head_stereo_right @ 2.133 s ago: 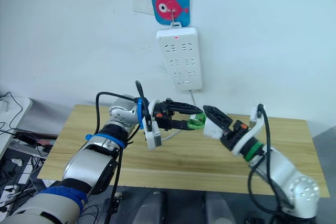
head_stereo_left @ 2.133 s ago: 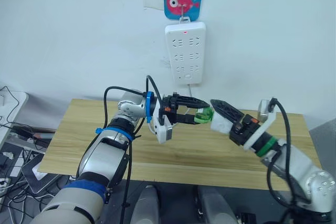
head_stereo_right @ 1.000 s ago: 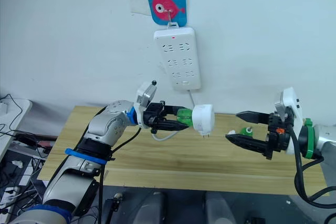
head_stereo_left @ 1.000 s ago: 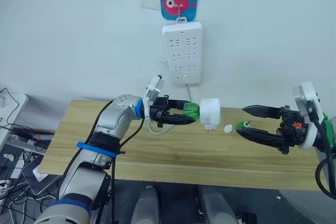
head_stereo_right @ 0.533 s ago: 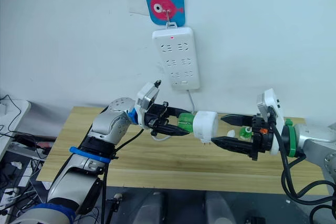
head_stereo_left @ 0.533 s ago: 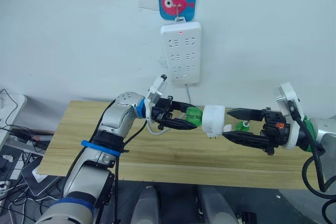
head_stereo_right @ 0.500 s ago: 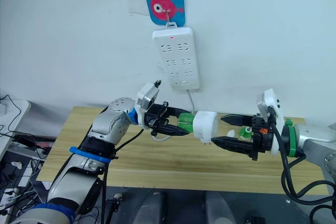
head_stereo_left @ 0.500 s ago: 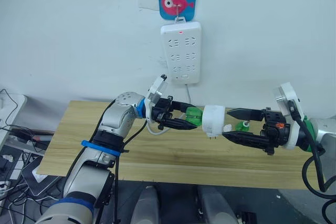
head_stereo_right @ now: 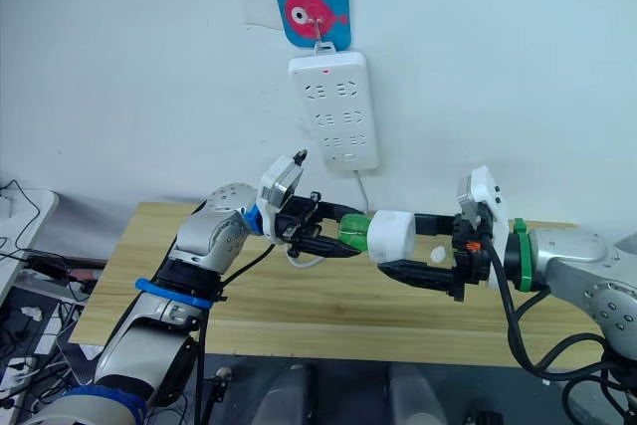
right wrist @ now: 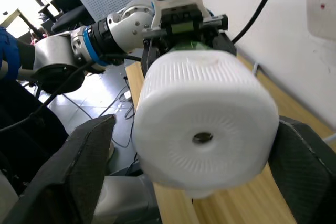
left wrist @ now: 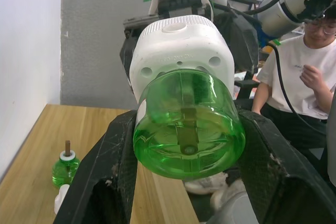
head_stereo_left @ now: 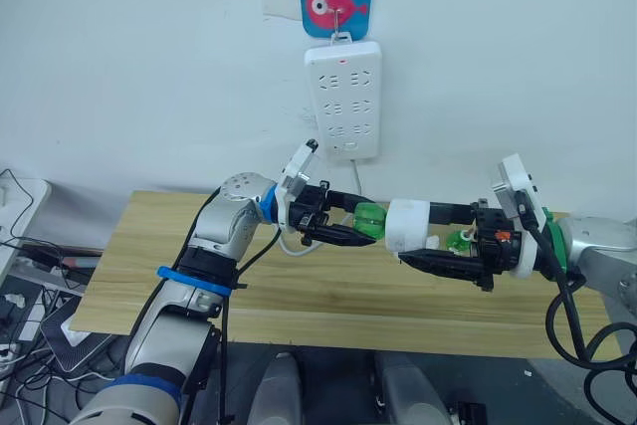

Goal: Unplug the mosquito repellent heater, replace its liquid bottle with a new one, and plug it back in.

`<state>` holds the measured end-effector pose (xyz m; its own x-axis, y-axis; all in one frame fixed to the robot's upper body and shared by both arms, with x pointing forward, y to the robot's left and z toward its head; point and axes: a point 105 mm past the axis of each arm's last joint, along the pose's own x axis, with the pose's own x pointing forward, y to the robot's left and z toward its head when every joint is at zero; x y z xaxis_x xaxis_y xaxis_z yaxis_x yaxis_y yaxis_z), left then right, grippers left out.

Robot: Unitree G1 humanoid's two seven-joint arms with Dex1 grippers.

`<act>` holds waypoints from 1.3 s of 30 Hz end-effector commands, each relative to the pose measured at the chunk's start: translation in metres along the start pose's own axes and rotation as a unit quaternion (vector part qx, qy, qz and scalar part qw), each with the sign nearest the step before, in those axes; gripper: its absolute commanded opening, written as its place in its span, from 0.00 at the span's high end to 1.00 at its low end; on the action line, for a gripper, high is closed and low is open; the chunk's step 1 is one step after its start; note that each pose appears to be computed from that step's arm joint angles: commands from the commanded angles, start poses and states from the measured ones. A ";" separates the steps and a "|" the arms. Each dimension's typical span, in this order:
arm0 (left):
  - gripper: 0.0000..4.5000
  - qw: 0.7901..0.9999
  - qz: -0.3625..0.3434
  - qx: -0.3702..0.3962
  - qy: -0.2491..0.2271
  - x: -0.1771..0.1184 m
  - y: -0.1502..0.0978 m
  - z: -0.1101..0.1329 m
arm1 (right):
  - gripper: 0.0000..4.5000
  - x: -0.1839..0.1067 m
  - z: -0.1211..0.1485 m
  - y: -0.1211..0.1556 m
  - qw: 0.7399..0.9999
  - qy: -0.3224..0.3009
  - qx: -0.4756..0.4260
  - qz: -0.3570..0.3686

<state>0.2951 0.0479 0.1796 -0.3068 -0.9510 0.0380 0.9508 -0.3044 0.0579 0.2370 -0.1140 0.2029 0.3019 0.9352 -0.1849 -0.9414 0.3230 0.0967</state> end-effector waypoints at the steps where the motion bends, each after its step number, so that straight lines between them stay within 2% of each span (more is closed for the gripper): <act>1: 0.49 1.000 -0.010 0.025 -0.006 0.000 -0.004 0.009 | 0.28 0.001 0.008 0.004 1.000 -0.014 -0.020 0.008; 2: 0.49 1.000 -0.010 0.024 -0.006 -0.001 -0.004 0.009 | 0.35 0.001 0.008 0.004 1.000 -0.014 -0.020 0.010; 9: 0.49 1.000 -0.012 0.004 0.010 -0.002 -0.006 0.004 | 0.35 0.001 0.010 0.007 0.999 -0.008 -0.034 0.018; 11: 0.33 1.000 -0.013 -0.013 0.016 -0.004 -0.007 0.004 | 0.35 0.000 0.010 0.007 0.998 0.003 -0.051 0.020; 13: 0.21 0.999 -0.016 -0.041 0.029 -0.008 -0.008 0.005 | 0.35 -0.003 0.007 0.006 0.996 0.021 -0.082 0.021; 16: 0.00 0.995 -0.016 -0.085 0.042 -0.012 -0.006 0.011 | 0.35 -0.007 0.000 0.002 0.986 0.052 -0.155 0.025; 17: 0.00 0.994 -0.018 -0.101 0.048 -0.012 -0.006 0.013 | 0.35 -0.009 -0.003 0.001 0.980 0.063 -0.185 0.028; 19: 0.00 0.990 -0.020 -0.118 0.071 -0.013 -0.005 0.013 | 0.35 -0.011 -0.012 -0.002 0.957 0.095 -0.271 0.042; 22: 0.00 0.979 -0.031 -0.147 0.134 -0.014 -0.009 0.005 | 0.35 -0.010 -0.019 -0.009 0.895 0.130 -0.421 0.070; 27: 0.00 0.962 -0.055 -0.147 0.222 -0.012 -0.009 -0.011 | 0.35 -0.001 -0.020 -0.015 0.784 0.119 -0.598 0.116; 28: 0.00 0.960 -0.056 -0.146 0.230 -0.010 -0.006 -0.012 | 0.35 0.001 -0.021 -0.015 0.770 0.115 -0.615 0.126; 32: 0.00 0.954 -0.063 -0.097 0.277 -0.004 0.006 -0.018 | 0.35 0.008 -0.019 -0.013 0.734 0.090 -0.657 0.148; 39: 0.00 0.945 -0.061 -0.069 0.314 0.000 0.019 -0.019 | 0.35 0.011 -0.025 -0.013 0.719 0.084 -0.670 0.164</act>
<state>0.3155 0.0447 0.1588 -0.3582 -0.7558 -0.5482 0.9289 -0.3479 -0.1272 0.2506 -0.1154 0.1681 0.1121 0.8540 -0.5081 -0.3444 -0.4462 -0.8260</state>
